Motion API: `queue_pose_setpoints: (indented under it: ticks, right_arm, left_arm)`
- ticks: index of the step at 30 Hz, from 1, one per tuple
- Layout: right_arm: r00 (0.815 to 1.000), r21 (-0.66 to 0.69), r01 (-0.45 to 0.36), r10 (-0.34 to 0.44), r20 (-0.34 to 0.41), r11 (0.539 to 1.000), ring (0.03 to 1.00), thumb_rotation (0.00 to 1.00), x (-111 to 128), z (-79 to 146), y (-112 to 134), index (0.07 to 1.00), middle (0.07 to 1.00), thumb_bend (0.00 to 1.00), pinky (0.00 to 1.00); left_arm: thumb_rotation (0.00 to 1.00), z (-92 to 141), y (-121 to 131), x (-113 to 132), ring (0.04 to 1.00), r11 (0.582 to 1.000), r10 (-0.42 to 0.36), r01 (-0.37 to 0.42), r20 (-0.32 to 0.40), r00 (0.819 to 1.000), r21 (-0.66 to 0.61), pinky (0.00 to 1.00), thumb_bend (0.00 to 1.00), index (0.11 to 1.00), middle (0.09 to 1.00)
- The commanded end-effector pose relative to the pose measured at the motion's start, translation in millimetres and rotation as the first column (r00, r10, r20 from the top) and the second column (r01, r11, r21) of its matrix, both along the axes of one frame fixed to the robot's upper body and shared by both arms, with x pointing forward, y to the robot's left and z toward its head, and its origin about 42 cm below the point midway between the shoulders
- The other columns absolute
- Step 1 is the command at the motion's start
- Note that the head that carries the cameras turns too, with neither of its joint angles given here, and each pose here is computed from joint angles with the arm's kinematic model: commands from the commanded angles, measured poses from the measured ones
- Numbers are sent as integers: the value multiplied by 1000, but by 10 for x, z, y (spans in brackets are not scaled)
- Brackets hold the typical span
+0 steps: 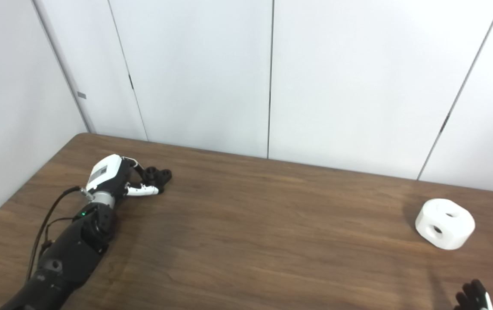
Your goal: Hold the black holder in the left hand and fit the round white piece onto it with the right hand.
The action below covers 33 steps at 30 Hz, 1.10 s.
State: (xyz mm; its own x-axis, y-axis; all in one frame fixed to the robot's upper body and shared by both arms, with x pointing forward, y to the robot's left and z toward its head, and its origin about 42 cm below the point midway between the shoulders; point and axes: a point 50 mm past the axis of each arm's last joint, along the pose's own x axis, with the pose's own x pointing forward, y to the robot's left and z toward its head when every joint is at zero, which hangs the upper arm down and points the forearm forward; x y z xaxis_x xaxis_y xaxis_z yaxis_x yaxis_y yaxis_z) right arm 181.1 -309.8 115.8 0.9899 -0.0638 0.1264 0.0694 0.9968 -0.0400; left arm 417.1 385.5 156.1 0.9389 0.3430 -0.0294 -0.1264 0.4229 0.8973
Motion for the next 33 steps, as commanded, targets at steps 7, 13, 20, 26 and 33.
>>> queue_pose_setpoints:
  ticks: [7,13,20,26,33]
  right_arm:
    - [1000,0,-2,2,23,1000,980,1000,18,5,41,1000,999,492,1000]
    - [1000,-13,-1,1,11,1000,988,1000,16,10,51,1000,993,520,1000]
    - [1000,-24,3,-3,-3,1000,992,1000,10,16,80,1000,977,561,1000]
    - [1000,-38,1,-1,-1,999,975,1000,19,28,119,997,968,584,1000]
    - [1000,-62,5,-5,7,998,962,998,21,27,172,979,956,622,1000]
  left_arm:
    - [45,145,-80,67,891,998,-58,59,57,997,-13,807,515,488,825]
    - [46,137,-147,-3,873,995,-82,84,55,995,-44,782,516,488,821]
    - [50,184,-361,-127,880,980,-183,187,49,982,-69,762,516,488,831]
    - [50,219,-639,-271,900,948,-286,290,54,957,-127,791,515,489,838]
    - [55,219,-1045,-535,888,895,-421,423,48,906,-140,745,512,490,844]
